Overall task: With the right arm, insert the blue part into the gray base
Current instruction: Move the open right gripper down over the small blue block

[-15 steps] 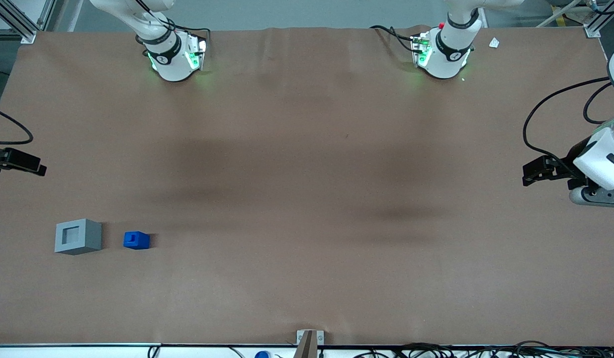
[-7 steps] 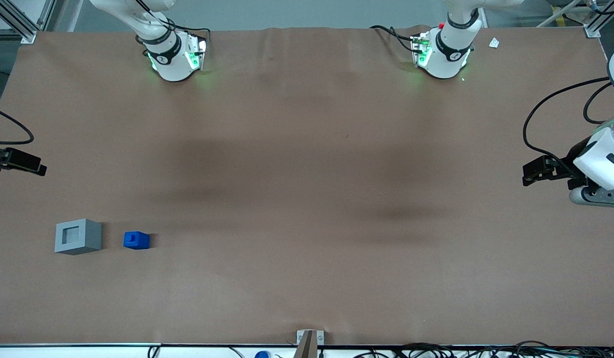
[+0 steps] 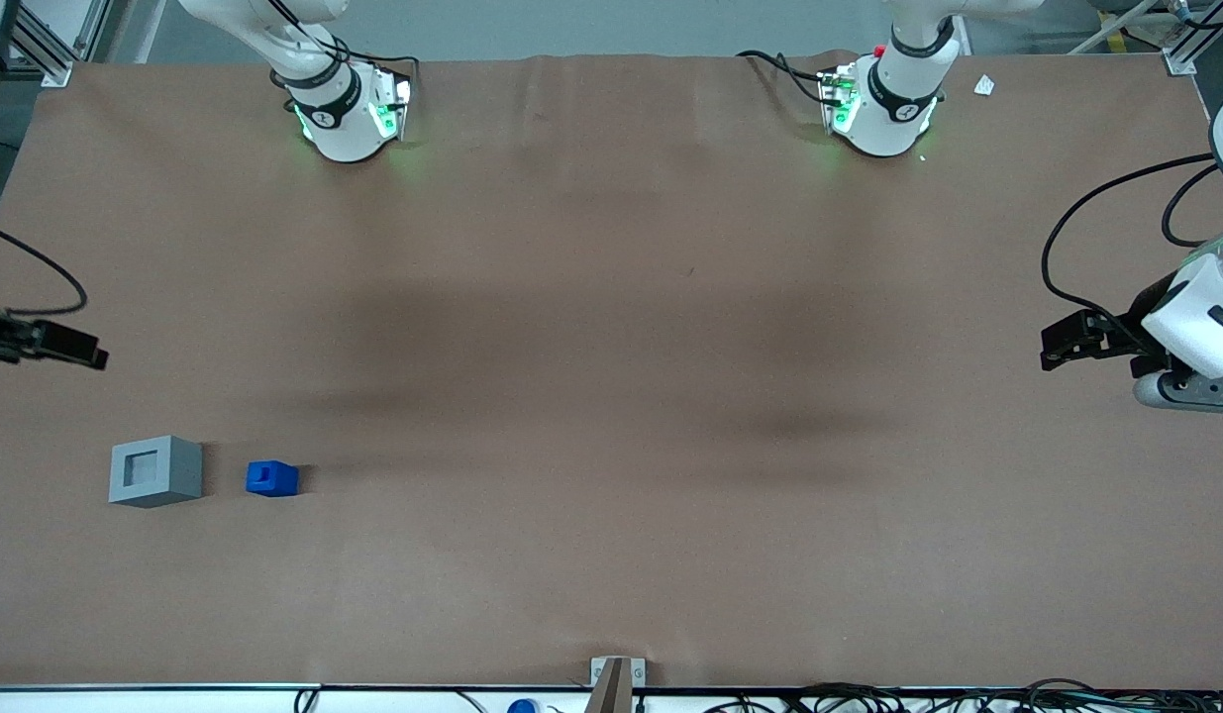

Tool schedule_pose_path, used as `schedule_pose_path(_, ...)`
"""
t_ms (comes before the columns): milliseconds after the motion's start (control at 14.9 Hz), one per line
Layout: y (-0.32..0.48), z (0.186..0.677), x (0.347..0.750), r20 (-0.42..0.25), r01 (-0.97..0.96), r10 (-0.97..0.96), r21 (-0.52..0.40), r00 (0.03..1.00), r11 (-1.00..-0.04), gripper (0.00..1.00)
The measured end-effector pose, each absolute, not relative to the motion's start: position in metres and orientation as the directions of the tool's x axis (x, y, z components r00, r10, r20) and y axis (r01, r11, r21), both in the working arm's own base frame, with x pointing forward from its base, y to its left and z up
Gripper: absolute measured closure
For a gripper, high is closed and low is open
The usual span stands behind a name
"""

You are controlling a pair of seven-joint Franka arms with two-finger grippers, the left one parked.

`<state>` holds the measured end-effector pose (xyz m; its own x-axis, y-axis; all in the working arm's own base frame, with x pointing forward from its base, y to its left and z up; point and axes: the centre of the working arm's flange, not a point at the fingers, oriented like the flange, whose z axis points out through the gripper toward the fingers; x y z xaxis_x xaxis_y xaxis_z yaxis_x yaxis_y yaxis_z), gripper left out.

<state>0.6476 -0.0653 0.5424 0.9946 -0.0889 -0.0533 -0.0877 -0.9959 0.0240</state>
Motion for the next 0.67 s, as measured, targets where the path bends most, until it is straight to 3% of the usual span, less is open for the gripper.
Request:
schedule_pose_path(201,-0.068,0.483,0.658,-0.063,-0.089,-0.091,0.027,0.994,-0.996,0.0)
schedule_pose_path(672,-0.069,0.398,0.685,-0.046,-0.085,-0.087,0.04,0.995,-0.996,0.0)
